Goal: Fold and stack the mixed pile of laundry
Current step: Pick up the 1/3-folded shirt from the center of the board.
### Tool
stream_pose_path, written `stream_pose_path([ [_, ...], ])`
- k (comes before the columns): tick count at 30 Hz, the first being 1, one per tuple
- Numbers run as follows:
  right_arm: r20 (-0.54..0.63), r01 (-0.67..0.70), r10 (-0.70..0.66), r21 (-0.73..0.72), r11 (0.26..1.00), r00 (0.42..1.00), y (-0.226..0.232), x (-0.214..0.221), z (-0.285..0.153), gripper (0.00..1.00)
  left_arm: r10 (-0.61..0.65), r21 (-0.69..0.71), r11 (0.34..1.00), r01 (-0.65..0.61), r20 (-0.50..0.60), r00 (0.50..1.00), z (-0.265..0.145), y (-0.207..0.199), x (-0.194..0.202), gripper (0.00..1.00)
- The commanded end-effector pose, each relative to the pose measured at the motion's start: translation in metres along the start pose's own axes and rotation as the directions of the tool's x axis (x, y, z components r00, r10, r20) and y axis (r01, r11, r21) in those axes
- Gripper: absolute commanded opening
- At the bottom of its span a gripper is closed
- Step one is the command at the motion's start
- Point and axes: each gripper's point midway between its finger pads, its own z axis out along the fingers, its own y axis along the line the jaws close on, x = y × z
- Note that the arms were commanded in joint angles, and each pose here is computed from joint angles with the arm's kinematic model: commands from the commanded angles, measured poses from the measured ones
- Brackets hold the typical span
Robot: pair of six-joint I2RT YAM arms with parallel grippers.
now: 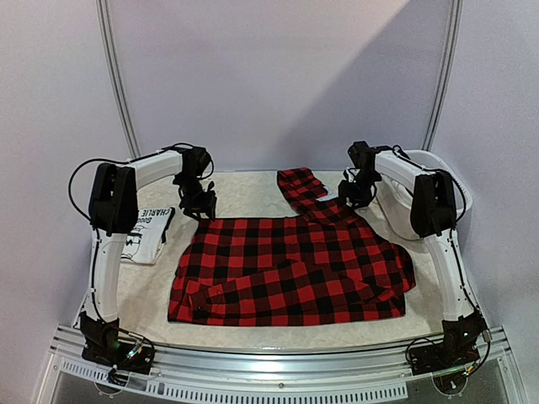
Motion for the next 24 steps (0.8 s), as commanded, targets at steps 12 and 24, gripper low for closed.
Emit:
stream_pose_path([
  [12,0.04,-0.028,0.032,-0.1,0.995,0.999,0.007,-0.017,0.03,0.38,-0.031,-0.048,0.998,0.031,-0.012,0.999,0.018,0.023,-0.004,0.52],
  [24,0.062,-0.047,0.056,-0.135,0.99,0.996,0.014,-0.025,0.026,0.35,-0.042,-0.038,0.998,0.043,0.022,0.999,0.019,0.026,-0.013,0.52],
])
